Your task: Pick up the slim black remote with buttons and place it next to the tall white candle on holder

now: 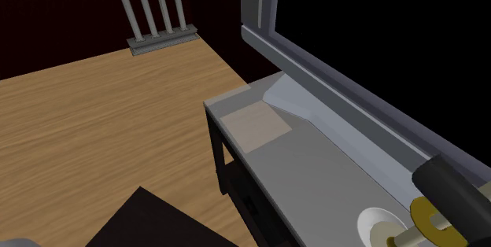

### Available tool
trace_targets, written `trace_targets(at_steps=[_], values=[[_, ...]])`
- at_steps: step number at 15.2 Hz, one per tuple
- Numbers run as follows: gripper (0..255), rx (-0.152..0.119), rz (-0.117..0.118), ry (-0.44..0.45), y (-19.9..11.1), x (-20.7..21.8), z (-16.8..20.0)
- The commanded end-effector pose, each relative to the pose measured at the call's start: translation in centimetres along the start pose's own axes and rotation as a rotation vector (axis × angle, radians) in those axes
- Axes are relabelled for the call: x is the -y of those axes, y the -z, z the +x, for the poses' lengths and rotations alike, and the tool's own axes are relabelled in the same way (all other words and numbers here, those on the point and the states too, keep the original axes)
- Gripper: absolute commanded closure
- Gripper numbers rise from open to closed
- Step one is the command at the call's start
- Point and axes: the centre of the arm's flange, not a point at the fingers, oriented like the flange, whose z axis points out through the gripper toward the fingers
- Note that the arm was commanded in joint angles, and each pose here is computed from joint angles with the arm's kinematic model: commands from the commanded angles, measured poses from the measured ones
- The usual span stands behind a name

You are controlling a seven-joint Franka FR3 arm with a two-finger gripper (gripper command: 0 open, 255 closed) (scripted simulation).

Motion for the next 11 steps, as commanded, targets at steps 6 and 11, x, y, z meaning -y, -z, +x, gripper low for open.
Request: trace_targets(at_steps=[6,11], values=[[255,0.000,-0.001,0.000,-3.8,0.2,-0.1],[255,0.000,-0.001,0.000,-6.4,0.5,-0.1]])
